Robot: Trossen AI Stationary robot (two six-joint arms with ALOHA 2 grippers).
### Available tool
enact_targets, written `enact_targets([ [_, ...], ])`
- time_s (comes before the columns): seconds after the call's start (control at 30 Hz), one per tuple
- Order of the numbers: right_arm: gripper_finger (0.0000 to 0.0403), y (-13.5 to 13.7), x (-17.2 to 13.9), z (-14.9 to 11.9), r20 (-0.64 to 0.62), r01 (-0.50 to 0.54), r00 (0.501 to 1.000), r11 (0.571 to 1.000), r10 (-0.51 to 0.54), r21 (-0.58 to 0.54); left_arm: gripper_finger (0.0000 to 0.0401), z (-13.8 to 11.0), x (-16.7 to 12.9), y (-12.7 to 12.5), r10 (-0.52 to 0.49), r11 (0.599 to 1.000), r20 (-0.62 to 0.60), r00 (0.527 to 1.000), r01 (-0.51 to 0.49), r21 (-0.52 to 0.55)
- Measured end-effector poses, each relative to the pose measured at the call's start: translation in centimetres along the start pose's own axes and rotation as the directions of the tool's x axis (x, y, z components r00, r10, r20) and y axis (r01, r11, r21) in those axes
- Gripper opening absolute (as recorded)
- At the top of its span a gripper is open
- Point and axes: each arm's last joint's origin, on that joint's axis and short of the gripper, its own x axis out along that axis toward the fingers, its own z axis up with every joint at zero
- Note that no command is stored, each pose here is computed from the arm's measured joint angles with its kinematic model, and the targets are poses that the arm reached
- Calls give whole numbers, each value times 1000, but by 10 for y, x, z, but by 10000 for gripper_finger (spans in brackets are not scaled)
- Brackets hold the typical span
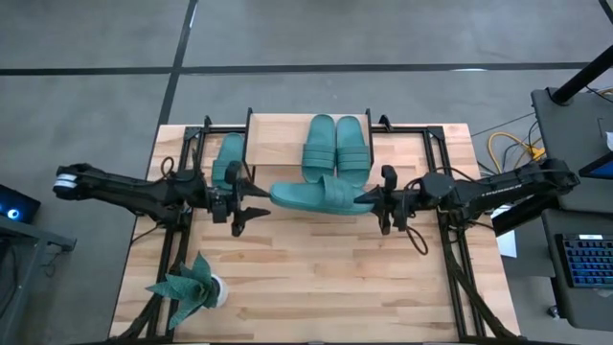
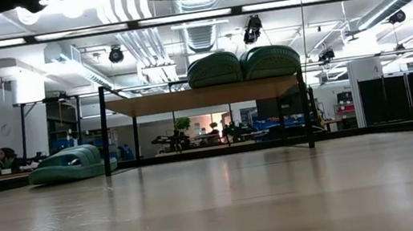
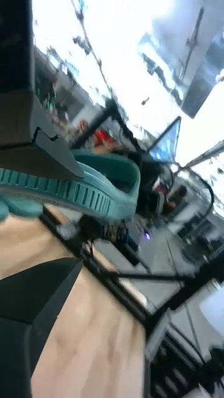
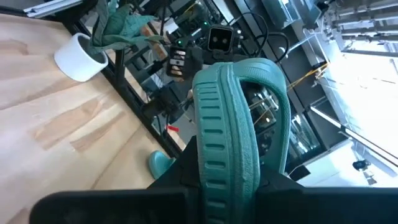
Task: Pick and place slides into the shelf
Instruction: Put the right green slide on the shelf
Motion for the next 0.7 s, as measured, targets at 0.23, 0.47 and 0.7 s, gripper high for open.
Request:
enact_targets([
  [0.23,28,2,0,-1,-8,-15,1000,1000,15,0,203,-4,8,-2,32,998,-27,999,-31,63],
  [0.47,28,4,-1,-3,-19,-15,1000,1000,15,15,203,-6,6,0,95,993,-93,991,-87,80],
  [0.7,28,5,-1,-3,-5,-22,1000,999,22,28,203,-10,4,2,196,978,-209,958,-176,111],
])
